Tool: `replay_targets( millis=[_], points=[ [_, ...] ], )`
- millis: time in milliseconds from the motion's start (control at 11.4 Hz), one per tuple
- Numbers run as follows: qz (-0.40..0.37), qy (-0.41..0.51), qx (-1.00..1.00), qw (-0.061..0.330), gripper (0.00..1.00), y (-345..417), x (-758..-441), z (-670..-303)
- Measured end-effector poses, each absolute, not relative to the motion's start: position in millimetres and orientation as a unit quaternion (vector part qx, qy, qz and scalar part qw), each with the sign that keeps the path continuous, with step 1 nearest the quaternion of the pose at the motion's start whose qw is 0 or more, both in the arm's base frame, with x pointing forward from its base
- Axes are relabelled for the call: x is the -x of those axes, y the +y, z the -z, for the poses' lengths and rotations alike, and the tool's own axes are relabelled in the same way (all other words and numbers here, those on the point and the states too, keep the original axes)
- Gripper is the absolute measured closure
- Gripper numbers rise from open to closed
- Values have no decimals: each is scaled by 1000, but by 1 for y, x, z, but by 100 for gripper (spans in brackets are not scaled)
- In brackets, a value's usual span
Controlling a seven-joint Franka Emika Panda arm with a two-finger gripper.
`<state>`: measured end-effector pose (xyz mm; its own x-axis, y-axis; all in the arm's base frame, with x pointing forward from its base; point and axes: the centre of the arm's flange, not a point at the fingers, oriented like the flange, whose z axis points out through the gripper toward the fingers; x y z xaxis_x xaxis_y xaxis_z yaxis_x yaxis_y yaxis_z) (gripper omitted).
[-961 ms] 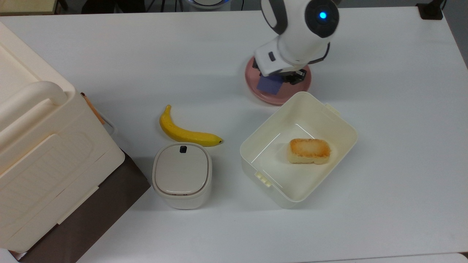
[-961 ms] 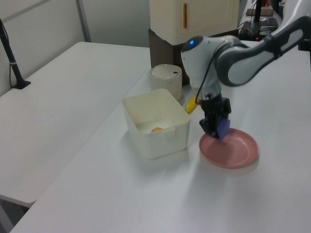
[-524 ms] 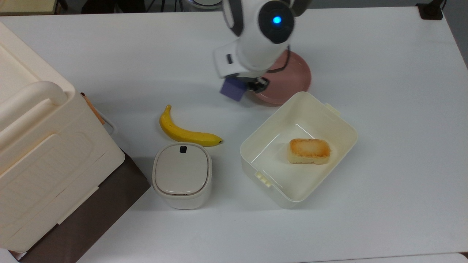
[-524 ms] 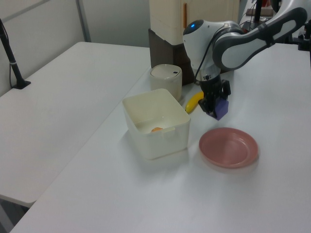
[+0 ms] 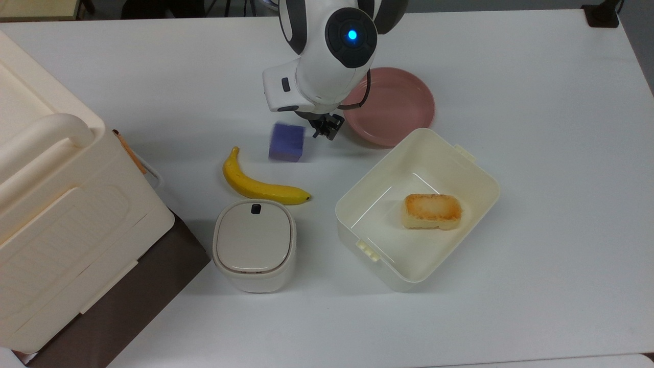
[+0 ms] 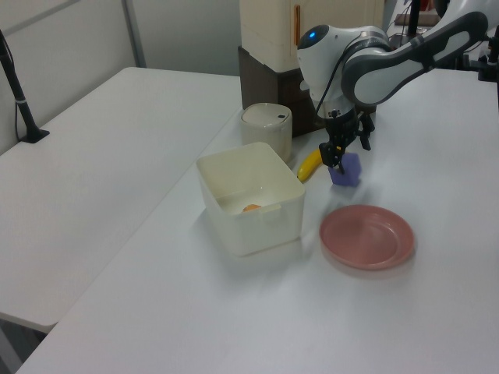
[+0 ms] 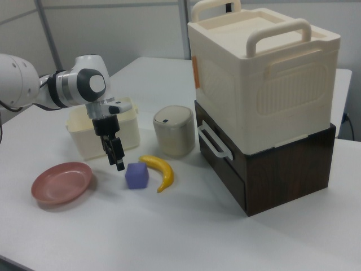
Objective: Put the cube on the table
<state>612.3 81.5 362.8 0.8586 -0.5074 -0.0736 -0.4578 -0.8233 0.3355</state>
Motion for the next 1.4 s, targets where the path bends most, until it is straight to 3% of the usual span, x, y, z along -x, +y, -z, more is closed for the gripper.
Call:
replay_targets(
  millis=[350, 524, 786, 1136, 1398],
  points=[
    [75, -259, -951, 154, 0, 78, -614, -368],
    [56, -254, -954, 147, 0, 70, -617, -394],
    [-5, -255, -961, 109, 0, 37, -613, -489],
    [-82, -261, -958, 86, 0, -3, -569, -625],
    [-85, -273, -957, 57, 0, -40, -536, -667]
  ],
)
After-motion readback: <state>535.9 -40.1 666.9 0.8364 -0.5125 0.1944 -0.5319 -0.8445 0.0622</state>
